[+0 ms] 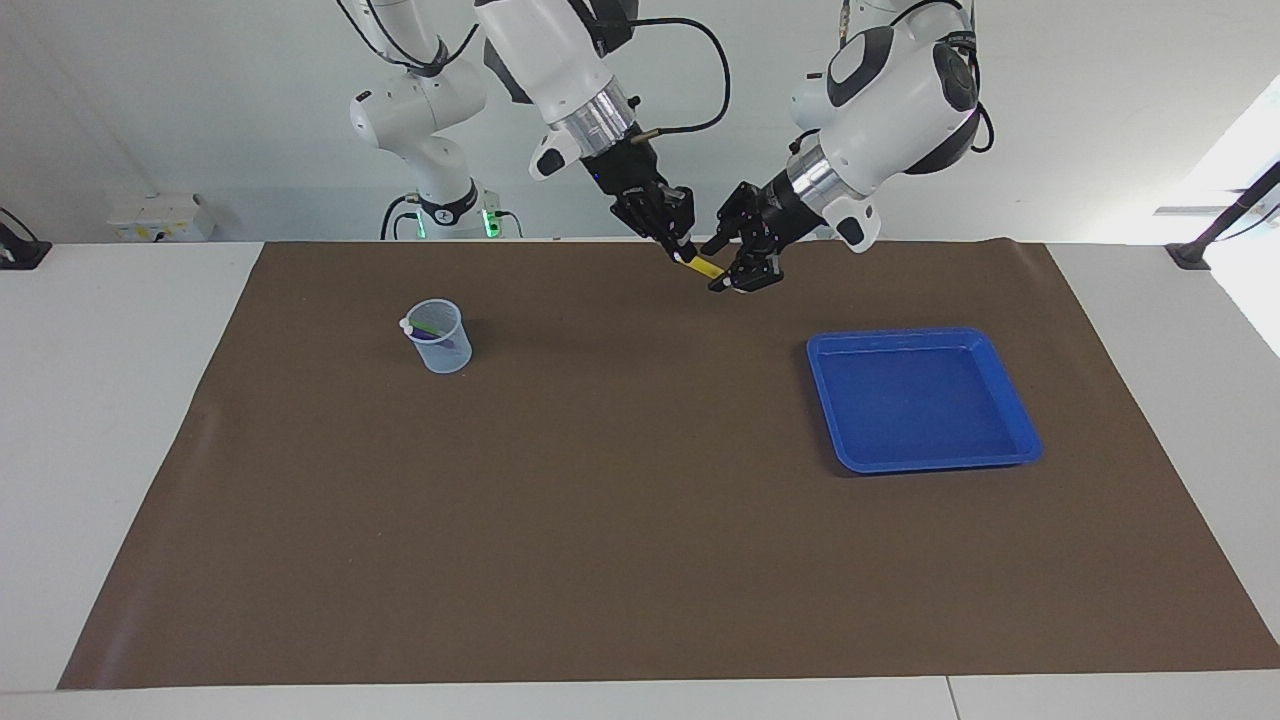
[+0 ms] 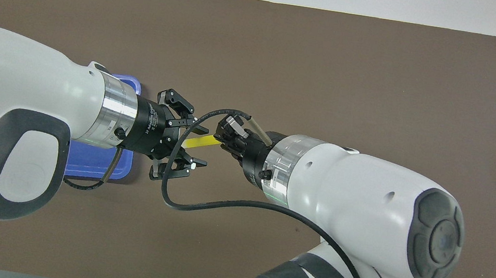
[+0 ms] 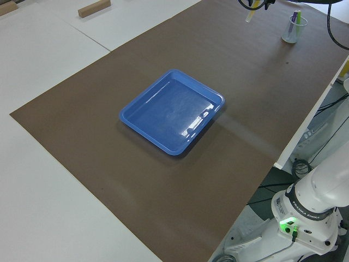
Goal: Right arm passes pens to left for tray arrangement
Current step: 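Close the left gripper on the yellow pen held by the right gripper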
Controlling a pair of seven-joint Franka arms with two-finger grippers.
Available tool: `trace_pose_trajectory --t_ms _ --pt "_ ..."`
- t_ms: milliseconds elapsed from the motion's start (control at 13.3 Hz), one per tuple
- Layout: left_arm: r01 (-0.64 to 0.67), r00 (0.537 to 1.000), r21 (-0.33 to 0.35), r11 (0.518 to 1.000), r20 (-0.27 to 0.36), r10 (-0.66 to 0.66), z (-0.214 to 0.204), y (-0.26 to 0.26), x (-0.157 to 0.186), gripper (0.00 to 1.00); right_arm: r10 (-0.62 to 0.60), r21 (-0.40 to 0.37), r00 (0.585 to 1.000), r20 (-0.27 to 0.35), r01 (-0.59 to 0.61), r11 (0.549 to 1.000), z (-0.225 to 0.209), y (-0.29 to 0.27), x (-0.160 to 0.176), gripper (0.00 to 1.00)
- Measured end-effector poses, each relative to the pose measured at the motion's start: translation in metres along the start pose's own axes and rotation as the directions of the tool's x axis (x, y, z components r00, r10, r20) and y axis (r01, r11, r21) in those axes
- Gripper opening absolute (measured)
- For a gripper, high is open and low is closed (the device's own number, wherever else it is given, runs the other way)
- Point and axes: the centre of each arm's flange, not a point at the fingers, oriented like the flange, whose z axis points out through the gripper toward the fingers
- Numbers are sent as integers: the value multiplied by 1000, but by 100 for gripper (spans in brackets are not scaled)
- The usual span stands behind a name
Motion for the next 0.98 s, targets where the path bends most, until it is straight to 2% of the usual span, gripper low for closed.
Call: trace_pose_trajectory --t_ms 150,226,301,376,451,527,602,677,978 --pt "4 1000 3 1000 7 -4 0 -2 0 56 0 0 1000 0 0 1000 0 0 0 17" --pt "5 1000 0 1000 9 -5 -1 -2 1 49 0 0 1000 0 0 1000 0 0 0 17" --pt "6 1000 -1 1000 10 -6 -2 -2 1 49 0 0 1000 0 0 1000 0 0 0 17" --pt "9 1000 -5 1000 12 -8 -3 -1 2 41 0 -1 1000 1 0 1000 0 0 0 17" --pt "9 1000 -5 1000 12 -9 -3 0 3 41 0 -1 1000 1 0 1000 0 0 0 17" --pt "11 1000 -10 1000 14 -11 -4 1 3 34 -1 -3 1000 1 1 1000 1 1 -1 17" --pt "14 1000 -16 1000 16 -14 -6 2 4 21 -1 -3 1000 3 1 1000 0 1 -2 17" --pt "14 1000 -17 1000 18 -14 -6 2 4 17 -2 -2 1000 3 2 1000 0 1 -2 17" --pt "13 1000 -21 1000 19 -12 -8 2 4 17 -2 1 1000 2 2 1000 -1 1 -2 17"
